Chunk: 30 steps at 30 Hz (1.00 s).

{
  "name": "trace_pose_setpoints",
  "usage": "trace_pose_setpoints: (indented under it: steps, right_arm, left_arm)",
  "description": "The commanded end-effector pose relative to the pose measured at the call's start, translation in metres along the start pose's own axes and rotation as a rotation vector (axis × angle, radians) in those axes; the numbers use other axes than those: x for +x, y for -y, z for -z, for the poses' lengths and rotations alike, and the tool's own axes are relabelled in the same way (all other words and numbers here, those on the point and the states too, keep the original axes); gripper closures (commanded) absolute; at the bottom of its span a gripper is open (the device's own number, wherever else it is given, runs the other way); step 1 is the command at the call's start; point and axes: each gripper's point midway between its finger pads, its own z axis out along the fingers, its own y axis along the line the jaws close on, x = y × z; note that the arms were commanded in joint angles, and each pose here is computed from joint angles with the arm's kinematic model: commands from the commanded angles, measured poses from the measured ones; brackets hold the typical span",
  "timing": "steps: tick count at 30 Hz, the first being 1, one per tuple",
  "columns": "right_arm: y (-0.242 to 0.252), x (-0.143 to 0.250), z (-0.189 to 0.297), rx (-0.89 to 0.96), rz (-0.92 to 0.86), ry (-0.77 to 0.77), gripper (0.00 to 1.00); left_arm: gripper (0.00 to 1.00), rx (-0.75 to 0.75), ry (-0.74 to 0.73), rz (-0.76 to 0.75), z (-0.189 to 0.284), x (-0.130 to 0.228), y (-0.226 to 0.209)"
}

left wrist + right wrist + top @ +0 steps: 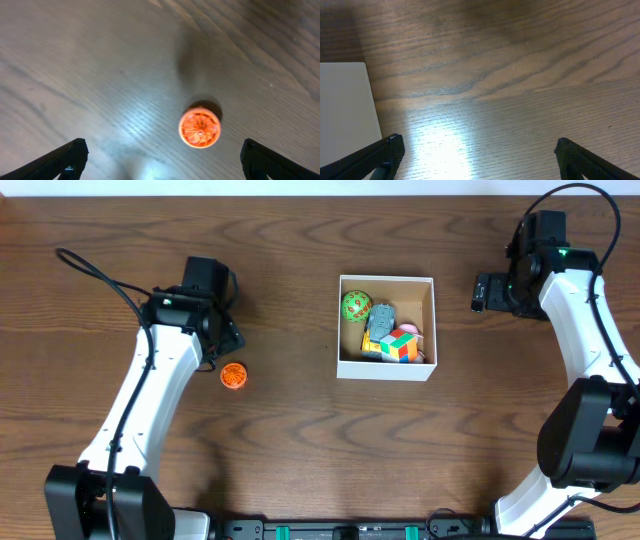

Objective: Pack container
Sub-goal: 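Withdraw left gripper left over the orange ball, then lower left gripper and grasp the orange ball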

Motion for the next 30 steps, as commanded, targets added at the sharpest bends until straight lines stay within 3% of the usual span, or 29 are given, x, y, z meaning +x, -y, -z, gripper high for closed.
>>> trace_pose_setpoints:
  steps: [1, 15, 30]
  right_arm:
    - [0.000, -0.001, 0.005, 0.004, 0.014, 0.013, 0.01]
    - [0.000, -0.001, 0.005, 0.004, 0.014, 0.013, 0.01]
    - [-0.001, -0.001, 0.005, 0.004, 0.014, 0.013, 0.01]
  left_arm:
    - [0.02, 0.043, -0.057, -0.079, -0.016, 0.016, 0.009]
    - [0.02, 0.166, -0.161, -0.131, -0.058, 0.064, 0.024]
    - [0.02, 0.223, -0.080, -0.109, -0.073, 0.055, 0.038]
